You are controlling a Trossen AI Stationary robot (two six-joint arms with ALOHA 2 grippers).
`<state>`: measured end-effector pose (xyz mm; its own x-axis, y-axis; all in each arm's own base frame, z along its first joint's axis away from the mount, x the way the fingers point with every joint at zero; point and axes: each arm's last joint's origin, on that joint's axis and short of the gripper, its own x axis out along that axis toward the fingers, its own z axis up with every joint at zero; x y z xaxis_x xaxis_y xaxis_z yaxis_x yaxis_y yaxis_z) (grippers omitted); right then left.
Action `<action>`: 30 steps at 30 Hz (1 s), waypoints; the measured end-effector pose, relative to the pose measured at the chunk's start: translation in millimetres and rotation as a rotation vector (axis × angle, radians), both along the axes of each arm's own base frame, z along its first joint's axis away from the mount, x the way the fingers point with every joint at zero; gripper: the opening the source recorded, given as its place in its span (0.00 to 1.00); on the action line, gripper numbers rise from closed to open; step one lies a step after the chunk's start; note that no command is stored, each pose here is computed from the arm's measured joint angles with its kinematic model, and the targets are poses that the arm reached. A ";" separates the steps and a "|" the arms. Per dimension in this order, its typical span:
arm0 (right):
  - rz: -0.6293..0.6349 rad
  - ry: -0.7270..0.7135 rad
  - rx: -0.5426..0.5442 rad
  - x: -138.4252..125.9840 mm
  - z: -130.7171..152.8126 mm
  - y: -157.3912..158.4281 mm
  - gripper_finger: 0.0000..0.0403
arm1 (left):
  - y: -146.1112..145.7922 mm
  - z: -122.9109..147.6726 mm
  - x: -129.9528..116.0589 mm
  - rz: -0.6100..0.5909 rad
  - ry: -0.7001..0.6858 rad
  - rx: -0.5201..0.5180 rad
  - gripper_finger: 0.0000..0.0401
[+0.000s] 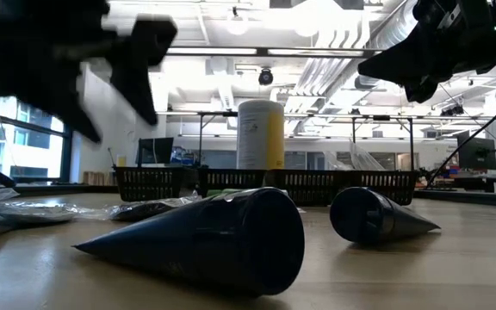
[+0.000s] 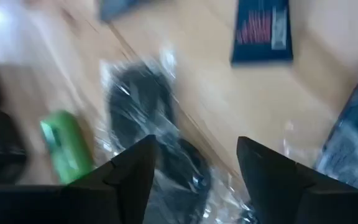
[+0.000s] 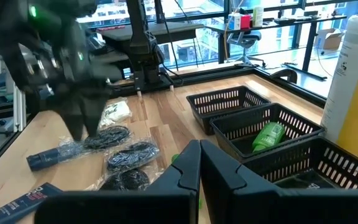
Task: Pick & Place Travel size toiletries
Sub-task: Put the middle hairbrush into the left black bin
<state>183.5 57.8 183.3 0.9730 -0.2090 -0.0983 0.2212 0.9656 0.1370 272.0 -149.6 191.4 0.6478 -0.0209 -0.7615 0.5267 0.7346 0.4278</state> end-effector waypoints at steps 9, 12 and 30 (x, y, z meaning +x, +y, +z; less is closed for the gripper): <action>0.006 0.009 -0.003 -0.1 -0.9 0.2 0.01 | -12.1 -46.5 18.6 0.027 0.031 0.036 0.49; 0.006 0.012 -0.004 -0.1 -1.0 0.3 0.01 | -12.1 -51.1 19.8 0.044 0.028 0.056 0.47; 0.006 0.021 -0.008 -0.2 -2.0 0.2 0.01 | -8.8 -52.8 18.7 0.106 0.018 0.106 0.45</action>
